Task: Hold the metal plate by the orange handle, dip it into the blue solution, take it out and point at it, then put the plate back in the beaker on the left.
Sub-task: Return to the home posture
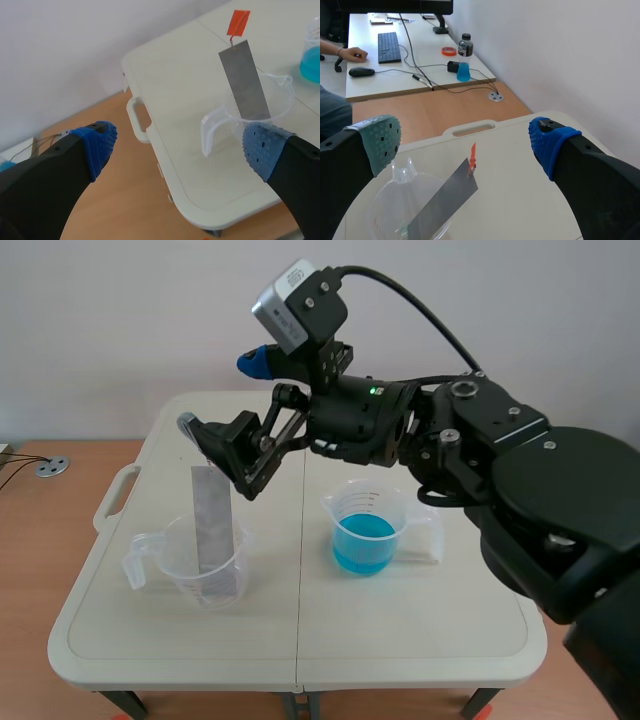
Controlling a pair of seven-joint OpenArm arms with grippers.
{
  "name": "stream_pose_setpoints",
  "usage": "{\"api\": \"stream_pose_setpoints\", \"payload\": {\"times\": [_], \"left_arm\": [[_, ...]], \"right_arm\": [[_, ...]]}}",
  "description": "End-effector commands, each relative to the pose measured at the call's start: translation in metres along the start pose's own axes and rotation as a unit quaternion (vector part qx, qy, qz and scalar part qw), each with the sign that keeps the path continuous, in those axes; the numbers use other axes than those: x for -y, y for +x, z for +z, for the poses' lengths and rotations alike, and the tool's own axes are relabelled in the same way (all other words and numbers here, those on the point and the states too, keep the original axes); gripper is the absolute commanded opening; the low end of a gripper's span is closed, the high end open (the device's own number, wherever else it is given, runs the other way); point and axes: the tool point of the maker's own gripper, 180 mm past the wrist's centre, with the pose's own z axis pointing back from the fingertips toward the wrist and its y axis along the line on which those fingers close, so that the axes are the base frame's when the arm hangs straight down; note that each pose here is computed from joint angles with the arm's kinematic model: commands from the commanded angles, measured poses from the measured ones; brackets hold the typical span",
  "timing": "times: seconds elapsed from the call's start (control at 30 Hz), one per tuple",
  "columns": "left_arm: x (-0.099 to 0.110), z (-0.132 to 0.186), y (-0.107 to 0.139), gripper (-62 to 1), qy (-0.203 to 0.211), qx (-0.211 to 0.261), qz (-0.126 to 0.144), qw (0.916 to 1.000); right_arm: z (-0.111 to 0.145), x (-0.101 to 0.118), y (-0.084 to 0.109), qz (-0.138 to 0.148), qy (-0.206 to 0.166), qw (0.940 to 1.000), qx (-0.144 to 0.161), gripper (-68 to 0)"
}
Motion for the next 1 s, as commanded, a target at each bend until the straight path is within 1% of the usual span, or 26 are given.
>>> {"api": "stream_pose_setpoints", "payload": {"times": [0.0,0.07,0.1,0.17,0.23,0.3,0.4,0.5,0.67,0.8,0.87,0.97], "left_arm": [[0.002,-0.006,0.016,-5.5,-0.008,0.032,-0.004,0.9995],[0.008,-0.012,0.018,-1.9,-0.019,0.038,-0.007,0.9991],[0.012,-0.015,0.019,-1.5,-0.025,0.04,-0.01,0.9988],[0.022,-0.022,0.02,-1.1,-0.038,0.043,-0.014,0.9982],[0.032,-0.03,0.021,-1.1,-0.053,0.047,-0.016,0.9974],[0.041,-0.037,0.021,-1.1,-0.065,0.045,-0.019,0.9967],[0.048,-0.047,0.025,-1.1,-0.073,0.053,-0.014,0.9958],[0.049,-0.055,0.035,-1.1,-0.074,0.073,-0.015,0.9945],[0.052,-0.065,0.043,-1.1,-0.078,0.082,-0.017,0.9934],[0.058,-0.07,0.045,-1.1,-0.085,0.086,-0.013,0.9925],[0.06,-0.073,0.048,-1.1,-0.088,0.09,-0.012,0.992],[0.061,-0.076,0.051,-1.1,-0.09,0.096,-0.013,0.9912]], "right_arm": [[0.009,0.002,0.008,0.004,-0.003,1.0,0.005,-12.8],[0.018,-0.002,0.005,0.0,-0.003,1.0,-0.008,-12.8],[0.023,-0.004,0.003,-0.006,-0.005,0.9999,-0.012,-12.8],[0.034,-0.005,0.0,-0.018,-0.02,0.9995,-0.016,-12.8],[0.045,-0.003,-0.002,-0.024,-0.044,0.9985,-0.021,-12.8],[0.055,-0.005,-0.004,-0.026,-0.055,0.9977,-0.029,-12.8],[0.07,-0.011,-0.003,-0.023,-0.067,0.9967,-0.04,-12.8],[0.084,-0.014,-0.001,-0.017,-0.086,0.9948,-0.052,-12.8],[0.105,-0.02,0.009,-0.004,-0.111,0.9917,-0.063,-12.8],[0.119,-0.031,0.01,0.001,-0.114,0.9899,-0.084,-12.6],[0.126,-0.035,0.007,-0.003,-0.122,0.988,-0.095,-9.2],[0.136,-0.037,0.001,-0.013,-0.142,0.9836,-0.111,-3.4]]}}
